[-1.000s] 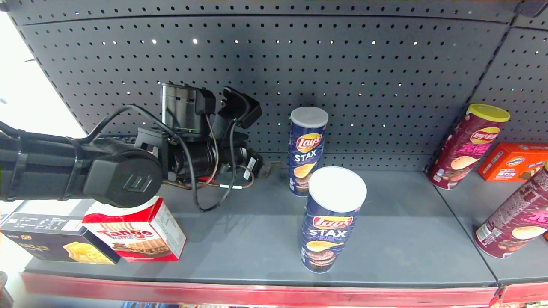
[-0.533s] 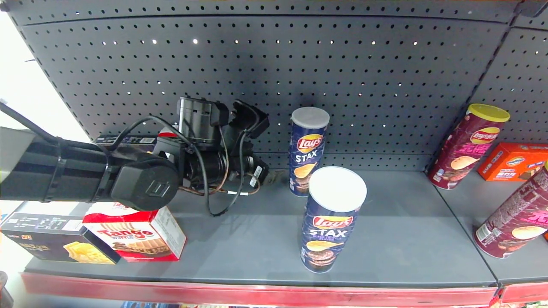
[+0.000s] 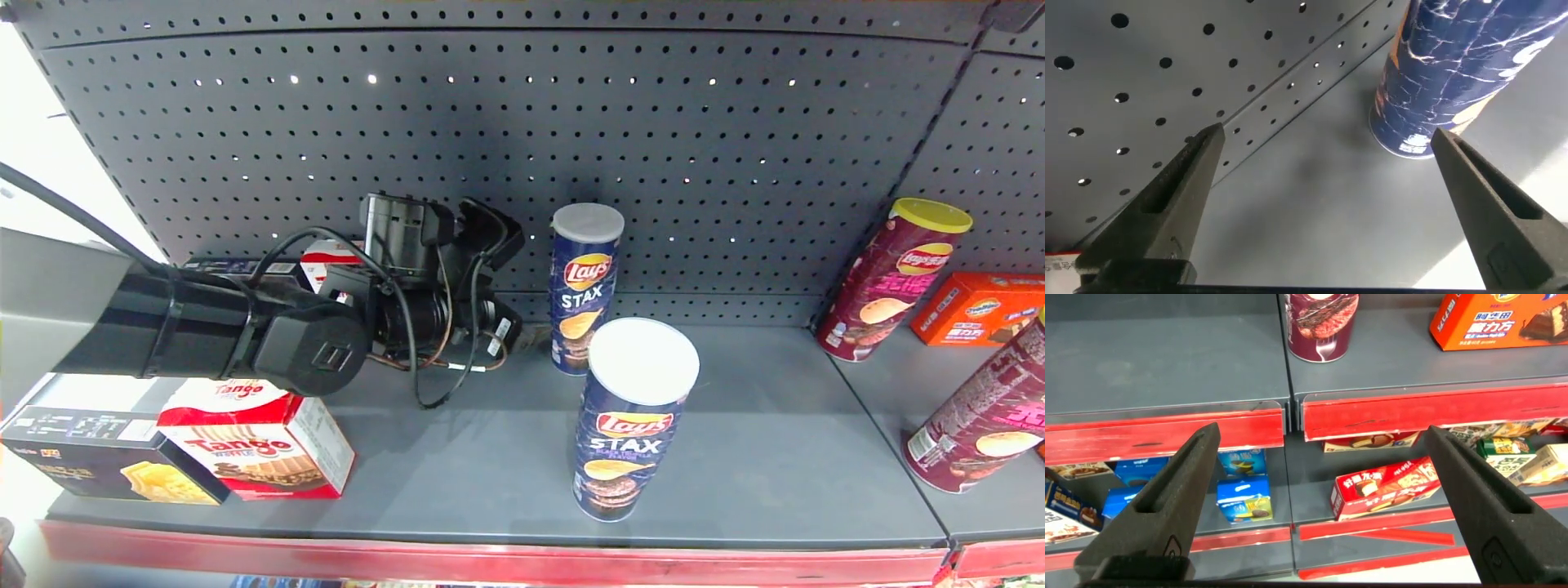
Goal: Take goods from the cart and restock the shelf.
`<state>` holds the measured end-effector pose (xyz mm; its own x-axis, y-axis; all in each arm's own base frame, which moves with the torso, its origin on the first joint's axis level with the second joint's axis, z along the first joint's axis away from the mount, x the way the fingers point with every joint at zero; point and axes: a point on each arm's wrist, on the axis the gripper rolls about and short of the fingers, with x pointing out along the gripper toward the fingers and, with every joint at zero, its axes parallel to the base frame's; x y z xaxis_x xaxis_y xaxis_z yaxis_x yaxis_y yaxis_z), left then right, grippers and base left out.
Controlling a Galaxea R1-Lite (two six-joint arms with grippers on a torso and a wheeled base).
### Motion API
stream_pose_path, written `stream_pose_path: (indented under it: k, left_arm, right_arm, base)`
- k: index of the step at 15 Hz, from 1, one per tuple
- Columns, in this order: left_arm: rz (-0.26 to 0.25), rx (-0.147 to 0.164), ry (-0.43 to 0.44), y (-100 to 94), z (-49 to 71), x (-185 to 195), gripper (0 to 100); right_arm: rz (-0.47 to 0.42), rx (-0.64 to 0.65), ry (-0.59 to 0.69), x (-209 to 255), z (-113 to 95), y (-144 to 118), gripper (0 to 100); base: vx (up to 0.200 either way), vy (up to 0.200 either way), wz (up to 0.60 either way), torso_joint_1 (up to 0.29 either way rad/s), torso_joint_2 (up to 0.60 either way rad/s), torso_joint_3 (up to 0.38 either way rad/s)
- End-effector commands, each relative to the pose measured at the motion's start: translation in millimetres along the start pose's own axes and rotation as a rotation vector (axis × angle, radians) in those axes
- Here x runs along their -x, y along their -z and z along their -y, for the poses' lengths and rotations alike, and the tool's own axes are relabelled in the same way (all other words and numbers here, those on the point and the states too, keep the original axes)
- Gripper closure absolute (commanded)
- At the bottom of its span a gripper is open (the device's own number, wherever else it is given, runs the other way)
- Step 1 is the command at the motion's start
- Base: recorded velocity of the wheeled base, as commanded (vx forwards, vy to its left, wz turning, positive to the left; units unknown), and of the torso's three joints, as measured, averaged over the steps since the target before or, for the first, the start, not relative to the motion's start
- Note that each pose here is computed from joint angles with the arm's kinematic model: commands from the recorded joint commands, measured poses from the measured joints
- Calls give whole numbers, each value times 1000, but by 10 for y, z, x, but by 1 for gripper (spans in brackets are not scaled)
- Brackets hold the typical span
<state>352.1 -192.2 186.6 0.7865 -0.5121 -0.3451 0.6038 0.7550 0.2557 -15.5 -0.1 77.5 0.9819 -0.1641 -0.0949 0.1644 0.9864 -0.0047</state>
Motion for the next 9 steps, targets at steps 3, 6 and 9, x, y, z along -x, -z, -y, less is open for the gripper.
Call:
stream_pose_path:
  k: [3,6,9]
  left_arm:
    - [-6,1,-1,24,3,-61,0]
    - [-13,1,1,48,7,-102,0]
    - [-18,3,-4,59,12,-135,0]
  right_arm:
    - [-1,0,0,-1,0,-1,0]
    - [-1,0,0,-1,0,-1,0]
    - [-1,0,0,-1,0,-1,0]
  base:
    - [0,0,0,0,0,0]
    - [0,0,0,0,0,0]
    - [0,0,0,0,0,0]
